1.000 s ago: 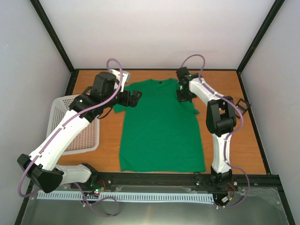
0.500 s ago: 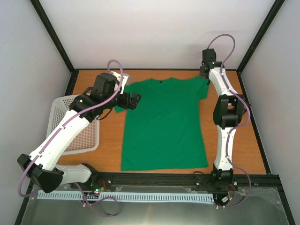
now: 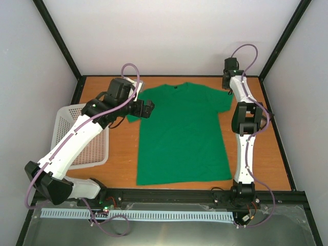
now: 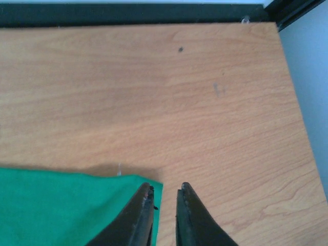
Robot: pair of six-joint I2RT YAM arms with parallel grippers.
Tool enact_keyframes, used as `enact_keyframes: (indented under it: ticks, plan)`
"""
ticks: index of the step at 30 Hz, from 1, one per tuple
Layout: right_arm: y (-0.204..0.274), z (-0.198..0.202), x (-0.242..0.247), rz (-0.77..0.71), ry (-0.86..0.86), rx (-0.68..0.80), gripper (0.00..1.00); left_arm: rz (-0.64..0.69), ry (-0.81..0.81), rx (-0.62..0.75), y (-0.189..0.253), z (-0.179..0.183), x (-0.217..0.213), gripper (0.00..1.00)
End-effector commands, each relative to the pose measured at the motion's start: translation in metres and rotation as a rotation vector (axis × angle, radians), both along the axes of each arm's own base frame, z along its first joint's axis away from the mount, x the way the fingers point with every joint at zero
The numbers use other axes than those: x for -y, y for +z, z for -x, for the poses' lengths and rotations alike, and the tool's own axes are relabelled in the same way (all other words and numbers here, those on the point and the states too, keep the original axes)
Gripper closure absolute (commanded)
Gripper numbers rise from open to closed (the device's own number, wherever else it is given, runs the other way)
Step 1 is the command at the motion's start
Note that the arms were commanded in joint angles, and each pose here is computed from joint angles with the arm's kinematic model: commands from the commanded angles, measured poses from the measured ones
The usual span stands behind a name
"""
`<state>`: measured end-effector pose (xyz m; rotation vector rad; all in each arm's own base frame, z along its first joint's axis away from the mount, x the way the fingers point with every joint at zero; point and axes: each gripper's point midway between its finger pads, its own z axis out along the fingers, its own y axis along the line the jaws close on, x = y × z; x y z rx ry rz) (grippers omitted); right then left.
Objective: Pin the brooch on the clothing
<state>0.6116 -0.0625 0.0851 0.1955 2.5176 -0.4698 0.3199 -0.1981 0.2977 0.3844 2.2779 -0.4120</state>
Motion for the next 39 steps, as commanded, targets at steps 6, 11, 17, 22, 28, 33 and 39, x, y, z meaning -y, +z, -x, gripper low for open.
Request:
enact_keyframes:
  ticks: [6,11,17,22,28,33,39]
  plan:
    - [0.019,-0.002,-0.003,-0.114,-0.006,-0.001,0.75,0.065,0.055,0.024,0.025,-0.004,-0.002,0.00]
    - [0.007,0.062,-0.098,-0.587,0.111,-0.137,0.62,0.096,0.072,0.012,0.017,-0.020,0.005,0.00]
    - [0.038,0.137,-0.170,-0.796,0.268,-0.149,0.53,0.218,0.121,-0.085,-0.025,-0.066,0.013,0.00]
    - [0.030,0.202,-0.193,-0.858,0.343,-0.216,0.45,0.309,0.182,-0.202,-0.074,-0.123,0.012,0.00]
    - [0.017,0.260,-0.186,-0.833,0.366,-0.268,0.32,0.303,0.143,-0.247,-0.118,-0.188,0.039,0.00]
    - [0.003,0.292,-0.187,-0.862,0.362,-0.338,0.25,0.283,0.109,-0.218,-0.145,-0.226,0.051,0.00]
    - [-0.013,0.312,-0.184,-0.861,0.343,-0.398,0.18,0.287,0.121,-0.257,-0.188,-0.259,0.042,0.00]
